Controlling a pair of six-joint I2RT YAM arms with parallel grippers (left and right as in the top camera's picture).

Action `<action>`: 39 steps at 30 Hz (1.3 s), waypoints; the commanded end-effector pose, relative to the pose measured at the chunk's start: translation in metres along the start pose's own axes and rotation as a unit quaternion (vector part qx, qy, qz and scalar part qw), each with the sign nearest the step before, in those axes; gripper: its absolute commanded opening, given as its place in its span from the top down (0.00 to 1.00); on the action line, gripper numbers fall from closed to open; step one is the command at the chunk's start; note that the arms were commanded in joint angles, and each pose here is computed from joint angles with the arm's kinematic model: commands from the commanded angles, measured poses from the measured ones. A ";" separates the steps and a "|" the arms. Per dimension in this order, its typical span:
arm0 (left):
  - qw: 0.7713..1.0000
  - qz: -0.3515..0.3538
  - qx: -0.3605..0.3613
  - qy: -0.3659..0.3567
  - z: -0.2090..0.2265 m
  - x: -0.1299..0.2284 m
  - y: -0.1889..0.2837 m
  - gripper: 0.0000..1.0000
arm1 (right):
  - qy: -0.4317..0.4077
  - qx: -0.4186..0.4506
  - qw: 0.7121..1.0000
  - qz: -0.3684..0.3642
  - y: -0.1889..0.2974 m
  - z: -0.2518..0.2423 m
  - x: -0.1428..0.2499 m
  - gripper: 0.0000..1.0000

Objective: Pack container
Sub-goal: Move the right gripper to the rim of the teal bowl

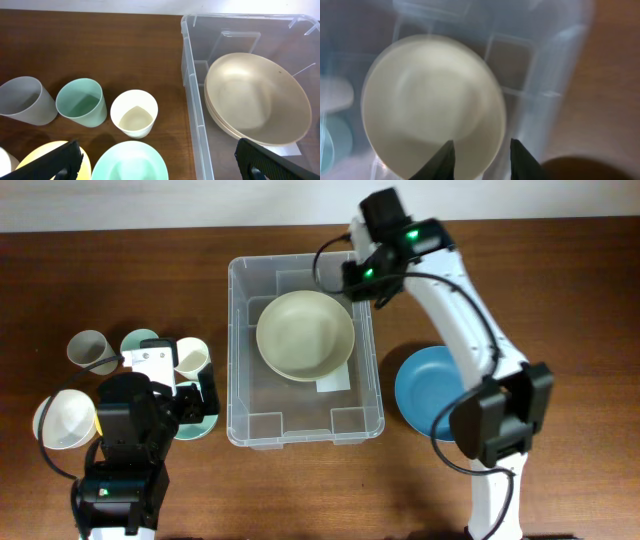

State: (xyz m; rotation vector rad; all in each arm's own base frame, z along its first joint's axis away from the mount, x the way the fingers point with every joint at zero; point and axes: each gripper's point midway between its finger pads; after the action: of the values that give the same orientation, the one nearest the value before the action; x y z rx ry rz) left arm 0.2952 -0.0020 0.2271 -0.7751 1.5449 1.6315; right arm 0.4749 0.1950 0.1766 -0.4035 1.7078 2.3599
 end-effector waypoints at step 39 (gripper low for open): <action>1.000 -0.006 -0.001 0.006 0.002 -0.006 0.003 0.00 | -0.503 0.087 0.860 0.009 0.057 -0.262 0.235 0.00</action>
State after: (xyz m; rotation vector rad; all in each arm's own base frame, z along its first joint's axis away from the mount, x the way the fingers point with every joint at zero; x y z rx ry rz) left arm 0.2955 -0.0020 0.2262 -0.7724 1.5476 1.6338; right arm 0.2569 -0.0730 0.0956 0.6725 1.3286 1.7696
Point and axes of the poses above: each gripper's point midway between its finger pads, its own y axis back along the fingers, its own z axis along the line the jaws close on, x = y × z, and after that the axes turned 9 degrees about -y, right-handed
